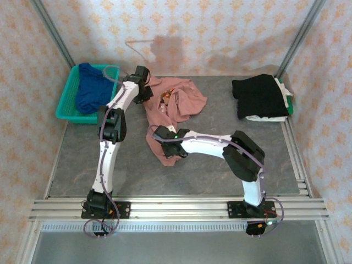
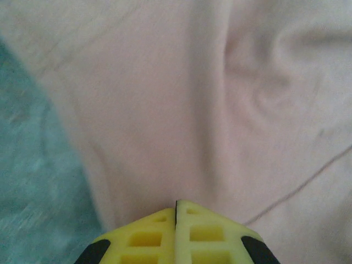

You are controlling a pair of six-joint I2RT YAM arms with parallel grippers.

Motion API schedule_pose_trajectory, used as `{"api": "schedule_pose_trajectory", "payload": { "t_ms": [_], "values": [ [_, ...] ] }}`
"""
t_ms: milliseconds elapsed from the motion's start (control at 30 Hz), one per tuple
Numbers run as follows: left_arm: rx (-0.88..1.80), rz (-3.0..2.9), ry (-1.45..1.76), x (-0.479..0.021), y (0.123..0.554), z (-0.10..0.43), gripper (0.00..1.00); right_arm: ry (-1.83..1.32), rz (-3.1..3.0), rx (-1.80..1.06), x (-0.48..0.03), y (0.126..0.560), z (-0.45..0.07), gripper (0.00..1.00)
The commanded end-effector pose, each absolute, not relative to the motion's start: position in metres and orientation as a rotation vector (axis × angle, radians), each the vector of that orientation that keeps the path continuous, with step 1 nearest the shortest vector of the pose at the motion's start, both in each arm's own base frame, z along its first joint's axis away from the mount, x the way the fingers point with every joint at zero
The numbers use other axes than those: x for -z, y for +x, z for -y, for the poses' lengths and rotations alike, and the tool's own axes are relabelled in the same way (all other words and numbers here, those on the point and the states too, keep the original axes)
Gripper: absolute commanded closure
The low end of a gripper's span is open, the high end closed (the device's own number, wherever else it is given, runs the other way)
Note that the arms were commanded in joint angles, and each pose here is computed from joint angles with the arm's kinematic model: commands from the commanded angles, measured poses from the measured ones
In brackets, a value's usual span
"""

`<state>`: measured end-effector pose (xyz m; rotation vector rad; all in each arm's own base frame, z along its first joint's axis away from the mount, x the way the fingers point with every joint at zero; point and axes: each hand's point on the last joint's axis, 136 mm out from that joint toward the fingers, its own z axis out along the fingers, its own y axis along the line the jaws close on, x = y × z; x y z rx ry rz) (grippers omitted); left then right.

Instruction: Fold and stack the t-shirts

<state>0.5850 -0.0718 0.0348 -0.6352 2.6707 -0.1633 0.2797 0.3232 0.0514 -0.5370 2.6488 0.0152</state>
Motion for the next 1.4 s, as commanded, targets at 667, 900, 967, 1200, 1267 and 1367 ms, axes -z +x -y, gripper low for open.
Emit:
{"api": "schedule_pose_trajectory", "payload": {
  "t_ms": [667, 900, 967, 1200, 1267, 1367],
  "values": [
    [-0.008, -2.763, -0.627, -0.033, 0.515, 0.054, 0.47, -0.247, -2.483, 0.488, -0.151, 0.305, -0.117, 1.00],
    [0.034, -2.859, -0.594, 0.000, 0.502, 0.063, 0.64, -0.101, -2.606, 0.449, -0.130, 0.293, -0.109, 0.66],
    [0.052, -2.865, -0.591, 0.000, 0.493, 0.063, 0.72, -0.063, -2.630, 0.417, -0.127, 0.293, -0.108, 0.59],
    [0.171, -2.878, -0.554, -0.009, 0.475, 0.075, 1.00, 0.041, -2.750, 0.177, -0.092, 0.297, -0.112, 0.43],
    [0.199, -2.871, -0.547, -0.018, 0.472, 0.077, 1.00, 0.081, -2.789, 0.142, -0.078, 0.298, -0.109, 0.42],
    [0.263, -2.851, -0.526, -0.033, 0.466, 0.083, 1.00, 0.094, -2.828, 0.100, -0.061, 0.303, -0.113, 0.42]
  ]
}}
